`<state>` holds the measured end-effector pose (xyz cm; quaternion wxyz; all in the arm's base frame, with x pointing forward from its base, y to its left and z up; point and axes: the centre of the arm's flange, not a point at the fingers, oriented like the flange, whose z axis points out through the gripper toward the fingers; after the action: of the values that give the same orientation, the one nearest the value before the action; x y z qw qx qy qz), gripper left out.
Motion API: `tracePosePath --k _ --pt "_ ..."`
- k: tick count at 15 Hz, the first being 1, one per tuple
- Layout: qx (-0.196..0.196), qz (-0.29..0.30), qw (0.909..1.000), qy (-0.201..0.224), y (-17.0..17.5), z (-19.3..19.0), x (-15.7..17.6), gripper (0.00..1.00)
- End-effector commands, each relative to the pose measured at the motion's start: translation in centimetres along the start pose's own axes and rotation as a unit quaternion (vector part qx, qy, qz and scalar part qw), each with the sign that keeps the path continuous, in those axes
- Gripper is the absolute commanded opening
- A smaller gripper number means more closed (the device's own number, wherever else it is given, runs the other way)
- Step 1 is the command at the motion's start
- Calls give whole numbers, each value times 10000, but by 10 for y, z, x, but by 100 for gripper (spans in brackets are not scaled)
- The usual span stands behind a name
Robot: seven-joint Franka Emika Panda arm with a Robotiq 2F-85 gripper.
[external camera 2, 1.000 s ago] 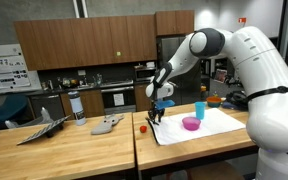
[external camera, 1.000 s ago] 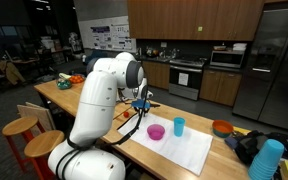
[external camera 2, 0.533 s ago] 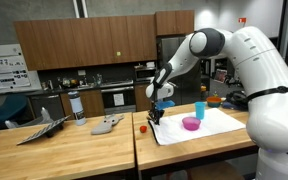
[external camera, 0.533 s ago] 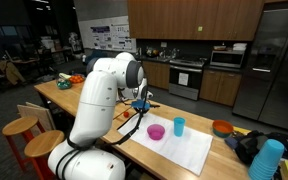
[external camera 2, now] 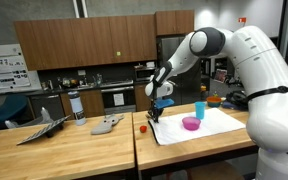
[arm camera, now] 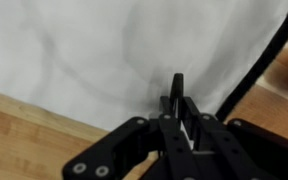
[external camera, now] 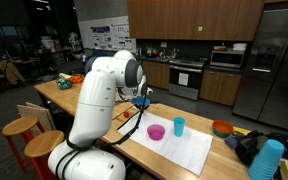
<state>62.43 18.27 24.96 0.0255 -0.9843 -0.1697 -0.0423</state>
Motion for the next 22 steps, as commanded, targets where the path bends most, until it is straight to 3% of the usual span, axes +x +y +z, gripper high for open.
tracePosePath --k 1,3,8,15,17,18,22 --pt "-136 -178 9994 252 -6 -37 1 4" --pt "-148 -265 9990 338 -8 -50 3 4" --pt "11 -98 9997 235 -21 -64 -33 4" --pt "282 478 9984 139 -7 -83 -92 4" --pt "483 384 9980 142 0 -91 -112 4" --pt "327 442 9985 79 -4 -72 -79 15" --pt "398 422 9983 98 -2 -81 -97 15"
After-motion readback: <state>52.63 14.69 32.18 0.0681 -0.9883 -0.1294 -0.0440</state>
